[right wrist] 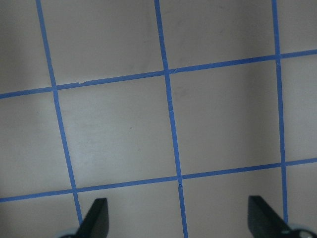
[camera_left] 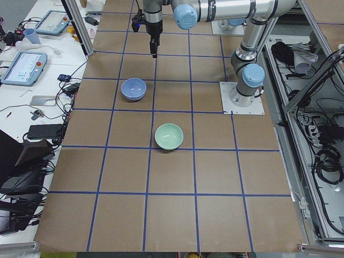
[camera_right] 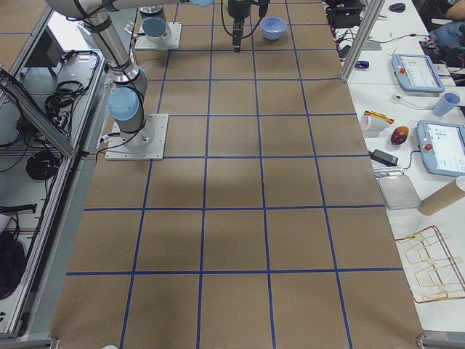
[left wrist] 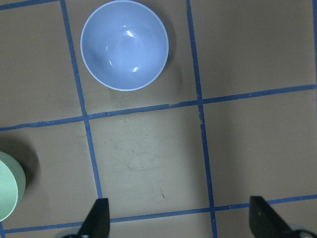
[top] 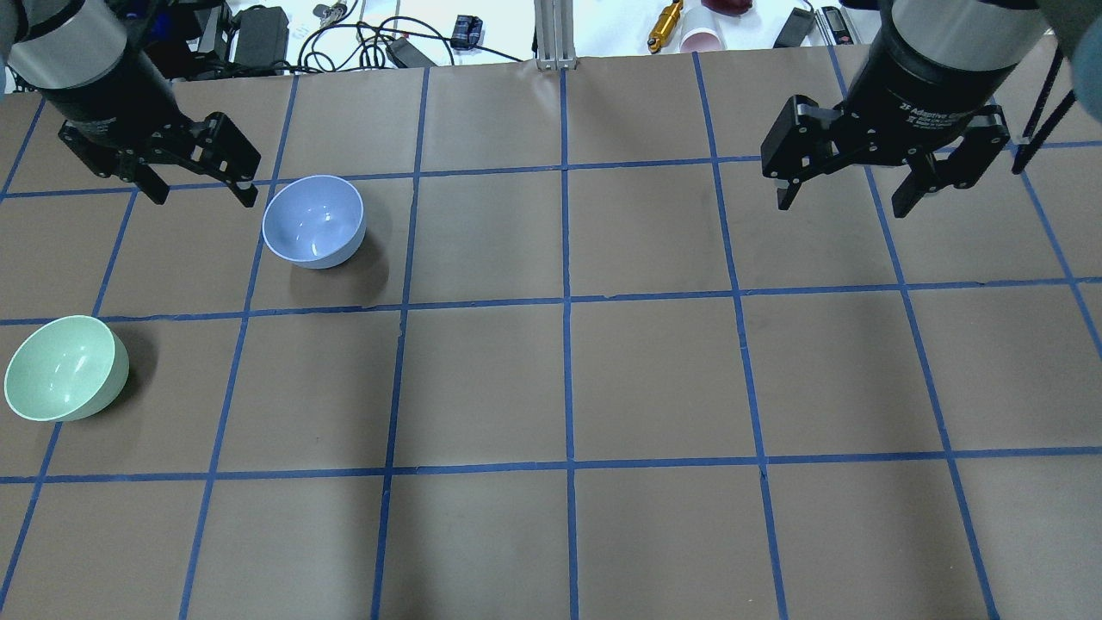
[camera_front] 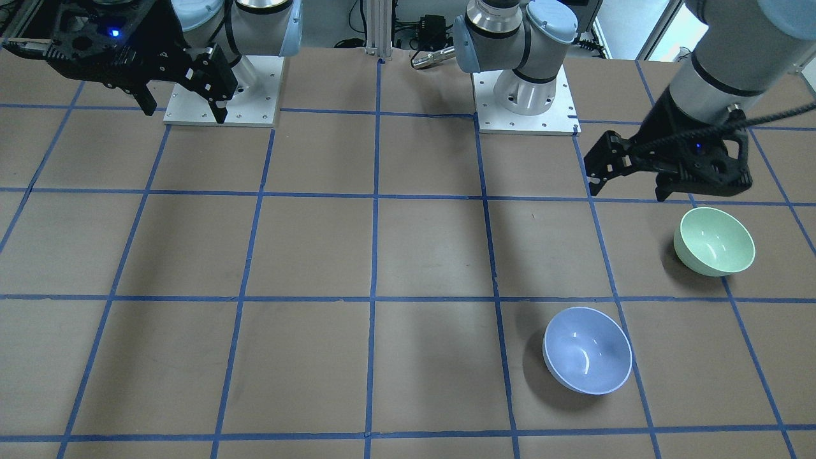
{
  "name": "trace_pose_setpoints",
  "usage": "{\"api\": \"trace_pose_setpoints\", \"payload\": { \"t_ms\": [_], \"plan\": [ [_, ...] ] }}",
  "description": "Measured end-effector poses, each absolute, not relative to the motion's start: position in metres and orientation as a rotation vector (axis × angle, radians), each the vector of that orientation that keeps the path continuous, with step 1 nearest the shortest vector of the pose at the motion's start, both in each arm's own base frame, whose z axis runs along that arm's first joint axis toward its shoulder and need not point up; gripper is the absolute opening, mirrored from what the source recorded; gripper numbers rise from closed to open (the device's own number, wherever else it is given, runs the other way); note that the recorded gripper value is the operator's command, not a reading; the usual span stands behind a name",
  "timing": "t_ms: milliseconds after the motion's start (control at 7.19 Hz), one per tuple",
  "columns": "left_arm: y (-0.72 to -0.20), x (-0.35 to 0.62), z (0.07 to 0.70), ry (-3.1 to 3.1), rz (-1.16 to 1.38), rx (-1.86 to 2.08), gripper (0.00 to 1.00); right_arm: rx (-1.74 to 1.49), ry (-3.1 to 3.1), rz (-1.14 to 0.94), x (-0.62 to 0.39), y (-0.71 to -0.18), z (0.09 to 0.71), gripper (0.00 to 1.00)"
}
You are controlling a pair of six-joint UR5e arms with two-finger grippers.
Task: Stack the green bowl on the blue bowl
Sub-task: 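Move the left gripper over the mint-green bowl's rim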
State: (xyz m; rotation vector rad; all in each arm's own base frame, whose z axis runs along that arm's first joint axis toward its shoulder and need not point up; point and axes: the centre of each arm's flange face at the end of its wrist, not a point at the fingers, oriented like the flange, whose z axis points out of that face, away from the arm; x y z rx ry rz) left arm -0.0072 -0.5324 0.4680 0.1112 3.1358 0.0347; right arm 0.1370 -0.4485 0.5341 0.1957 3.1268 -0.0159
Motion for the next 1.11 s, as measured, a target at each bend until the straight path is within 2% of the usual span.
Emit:
{"api": "trace_pose_setpoints", "payload": {
  "t_ms": [1113],
  "plan": [
    [-0.523,0.259,0.333,3.167,0.108,-0.039,1.0,0.196,3.127,-0.016,0.137,-0.448,0.534,1.0]
  ]
}}
